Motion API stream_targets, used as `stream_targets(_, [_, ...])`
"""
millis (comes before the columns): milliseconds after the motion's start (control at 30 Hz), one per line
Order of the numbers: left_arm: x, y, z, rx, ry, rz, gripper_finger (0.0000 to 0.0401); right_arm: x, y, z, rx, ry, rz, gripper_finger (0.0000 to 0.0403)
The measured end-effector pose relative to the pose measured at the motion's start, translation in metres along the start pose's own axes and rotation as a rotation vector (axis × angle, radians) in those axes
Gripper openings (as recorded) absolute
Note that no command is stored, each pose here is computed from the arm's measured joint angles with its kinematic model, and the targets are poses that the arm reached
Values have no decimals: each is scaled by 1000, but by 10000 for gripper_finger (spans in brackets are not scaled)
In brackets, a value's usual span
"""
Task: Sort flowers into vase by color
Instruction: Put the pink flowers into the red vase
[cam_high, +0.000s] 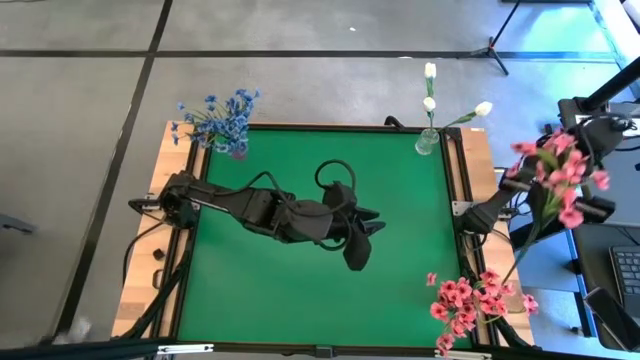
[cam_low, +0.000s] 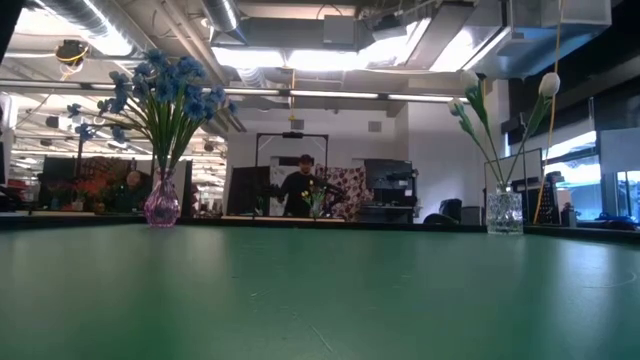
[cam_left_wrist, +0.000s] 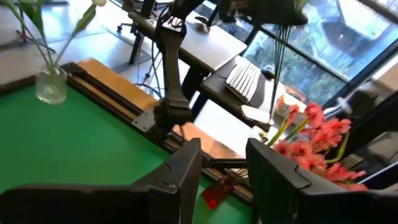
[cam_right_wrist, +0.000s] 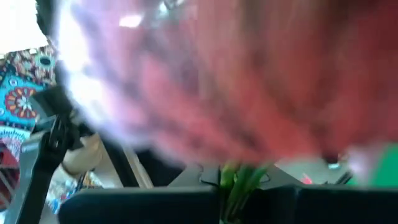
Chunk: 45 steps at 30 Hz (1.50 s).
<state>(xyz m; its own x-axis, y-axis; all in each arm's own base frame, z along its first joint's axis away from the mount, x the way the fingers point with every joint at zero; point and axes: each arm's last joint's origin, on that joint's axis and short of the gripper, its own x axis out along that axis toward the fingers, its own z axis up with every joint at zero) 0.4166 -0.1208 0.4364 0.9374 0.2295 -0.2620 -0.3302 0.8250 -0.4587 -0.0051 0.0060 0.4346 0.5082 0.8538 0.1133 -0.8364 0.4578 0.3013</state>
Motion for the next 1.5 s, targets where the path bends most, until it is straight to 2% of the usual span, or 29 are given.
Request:
stream_targets(133, [-2,-5,-1,-91,16,-54,124,19,-6,-2,3,62,4,7])
stream_targets(333, [-13,-23,-11,-32,56,-165,124,29,-12,-7,-39,60,-58,7])
stream_targets(467, [-21,-33,-19,-24,71,-191,124,35,-22,-25,-37,77,-118,7])
stream_targets(767, [-34,-47,-28,-22,69,-218,124,45,-35,-60,15,126,-75,7])
stream_targets(1067, [-32,-45,-27,-23,63,-210,124,40,-44,-90,34,165,-64,7])
stream_targets(1500, [-23,-33,-20,-16,54,-169,124,47,-55,-116,1,211,-66,7])
